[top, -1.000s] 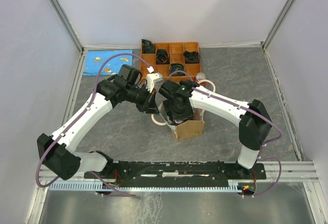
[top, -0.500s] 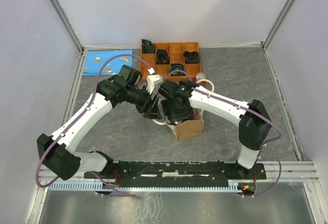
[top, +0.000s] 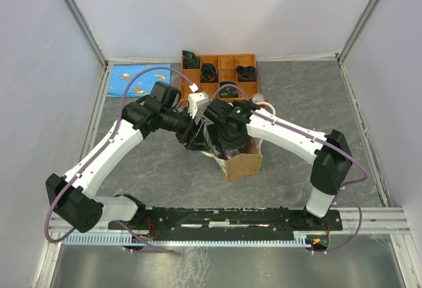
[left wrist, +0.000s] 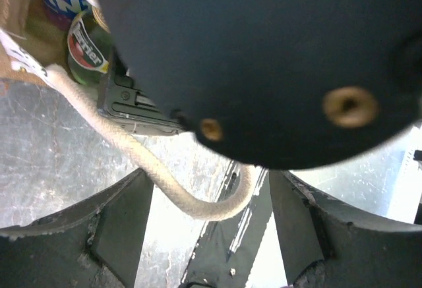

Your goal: Place the beverage into the canvas bag

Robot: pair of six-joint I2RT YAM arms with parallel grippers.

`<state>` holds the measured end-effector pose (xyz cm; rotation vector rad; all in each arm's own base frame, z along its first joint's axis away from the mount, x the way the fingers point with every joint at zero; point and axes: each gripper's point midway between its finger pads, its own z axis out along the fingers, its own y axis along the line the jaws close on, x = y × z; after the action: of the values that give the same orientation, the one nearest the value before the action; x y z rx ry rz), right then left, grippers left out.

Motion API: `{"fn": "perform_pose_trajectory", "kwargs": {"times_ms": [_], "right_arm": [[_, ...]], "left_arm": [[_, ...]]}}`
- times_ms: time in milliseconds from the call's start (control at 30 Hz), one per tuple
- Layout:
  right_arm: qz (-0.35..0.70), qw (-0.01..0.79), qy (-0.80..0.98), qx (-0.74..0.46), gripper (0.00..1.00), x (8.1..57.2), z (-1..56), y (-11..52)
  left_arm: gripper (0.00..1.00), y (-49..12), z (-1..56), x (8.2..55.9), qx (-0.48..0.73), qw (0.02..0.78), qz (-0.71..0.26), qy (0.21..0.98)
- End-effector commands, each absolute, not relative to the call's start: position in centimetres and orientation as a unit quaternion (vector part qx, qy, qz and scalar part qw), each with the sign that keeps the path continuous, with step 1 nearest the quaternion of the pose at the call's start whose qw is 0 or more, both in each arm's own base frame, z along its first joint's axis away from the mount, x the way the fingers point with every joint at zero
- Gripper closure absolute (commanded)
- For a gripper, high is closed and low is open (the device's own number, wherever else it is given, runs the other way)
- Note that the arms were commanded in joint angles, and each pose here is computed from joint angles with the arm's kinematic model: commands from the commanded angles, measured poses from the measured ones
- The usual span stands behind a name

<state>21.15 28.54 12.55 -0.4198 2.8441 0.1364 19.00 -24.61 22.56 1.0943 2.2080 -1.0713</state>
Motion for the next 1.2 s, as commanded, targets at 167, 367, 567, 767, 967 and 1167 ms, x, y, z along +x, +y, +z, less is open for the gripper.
{"fn": "perform_pose_trajectory", "kwargs": {"times_ms": [167,367,567,767,967,1167], "right_arm": [[0.111,0.301,0.941,-0.102,0.14,24.7,23.2,29.2],[0.077,0.33,0.938,-0.074,0.14,26.3,24.4,27.2],[0.038,0.368,0.929,-0.018,0.14,32.5,28.1,22.1],[0.007,0.343,0.939,0.025,0.12,39.2,27.6,16.7],[0.023,0.289,0.955,0.056,0.11,42.5,23.9,14.1],[0.054,0.256,0.963,0.063,0.11,43.9,21.1,13.8]], "left_arm": [[0.23,-25.1,24.2,18.7,0.409,0.239,-0.403,0.783],[0.23,-25.2,24.1,18.8,0.41,0.24,-0.404,0.781],[0.23,-25.2,24.2,18.6,0.414,0.241,-0.408,0.777],[0.23,-25.5,26.2,18.5,0.472,0.294,-0.384,0.737],[0.2,-26.5,30.2,20.4,0.543,0.426,-0.294,0.662],[0.18,-25.2,29.6,20.7,0.536,0.441,-0.26,0.671]]}}
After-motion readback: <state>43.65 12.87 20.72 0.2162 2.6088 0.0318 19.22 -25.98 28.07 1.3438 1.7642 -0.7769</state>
